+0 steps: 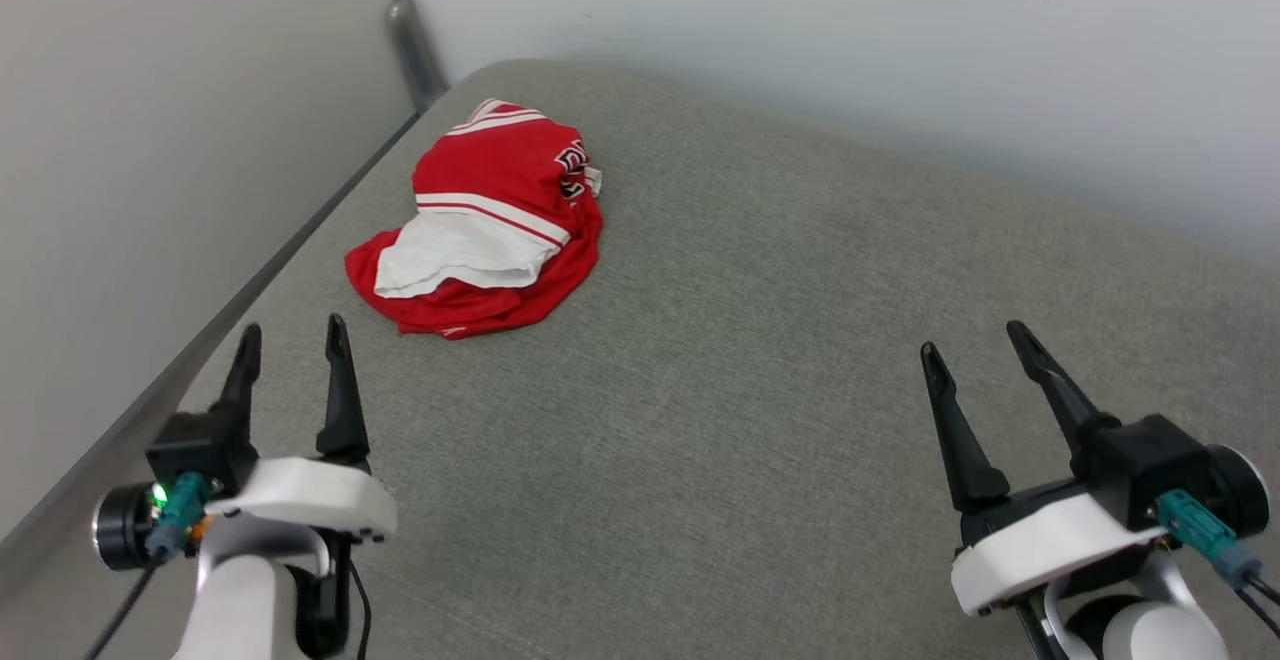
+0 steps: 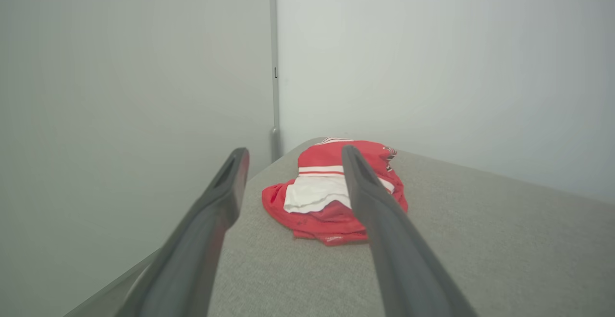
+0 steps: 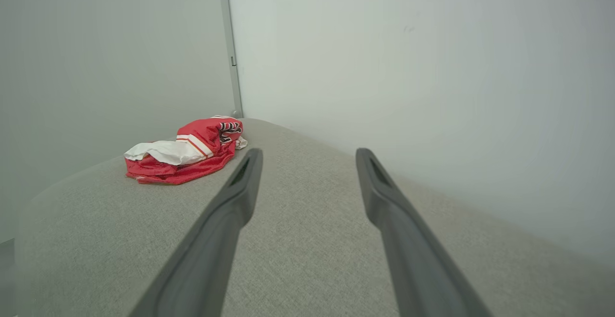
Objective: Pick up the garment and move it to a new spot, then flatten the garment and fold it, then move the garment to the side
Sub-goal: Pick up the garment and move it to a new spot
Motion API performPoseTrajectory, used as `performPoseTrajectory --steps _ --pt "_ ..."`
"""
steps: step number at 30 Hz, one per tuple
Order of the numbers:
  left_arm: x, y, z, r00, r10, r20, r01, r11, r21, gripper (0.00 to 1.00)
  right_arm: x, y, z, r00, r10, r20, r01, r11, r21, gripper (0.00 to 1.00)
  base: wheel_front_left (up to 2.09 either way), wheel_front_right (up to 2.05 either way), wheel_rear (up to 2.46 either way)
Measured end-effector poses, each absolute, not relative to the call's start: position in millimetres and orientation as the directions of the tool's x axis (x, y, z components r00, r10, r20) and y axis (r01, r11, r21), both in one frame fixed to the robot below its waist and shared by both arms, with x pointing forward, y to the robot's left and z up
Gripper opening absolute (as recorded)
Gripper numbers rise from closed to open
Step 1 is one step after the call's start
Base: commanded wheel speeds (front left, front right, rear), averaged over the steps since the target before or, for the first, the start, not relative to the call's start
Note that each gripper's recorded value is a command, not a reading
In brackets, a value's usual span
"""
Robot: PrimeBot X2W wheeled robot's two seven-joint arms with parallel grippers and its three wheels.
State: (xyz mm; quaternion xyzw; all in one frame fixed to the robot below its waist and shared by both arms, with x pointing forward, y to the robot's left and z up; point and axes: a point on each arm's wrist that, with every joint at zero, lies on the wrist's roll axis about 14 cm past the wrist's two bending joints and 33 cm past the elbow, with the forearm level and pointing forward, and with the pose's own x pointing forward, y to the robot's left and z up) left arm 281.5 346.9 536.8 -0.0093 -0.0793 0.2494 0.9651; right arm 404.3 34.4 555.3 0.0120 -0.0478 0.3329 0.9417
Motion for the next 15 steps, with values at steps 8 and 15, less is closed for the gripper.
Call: performPoseTrajectory --steps 8,15 --pt "380.5 362.2 578.2 0.904 0.399 0.154 -0.398 0.916 -0.042 1.00 441.9 0.8 555.0 0.834 0.540 0.109 -0.543 0.840 -0.009 1.00 0.00 0.00 0.00" --pt "460.3 372.8 533.5 0.935 0.319 -0.157 -0.330 0.943 -0.045 1.00 474.5 -40.2 526.4 0.891 0.448 0.073 -0.450 0.893 0.012 1.00 0.00 0.00 0.00"
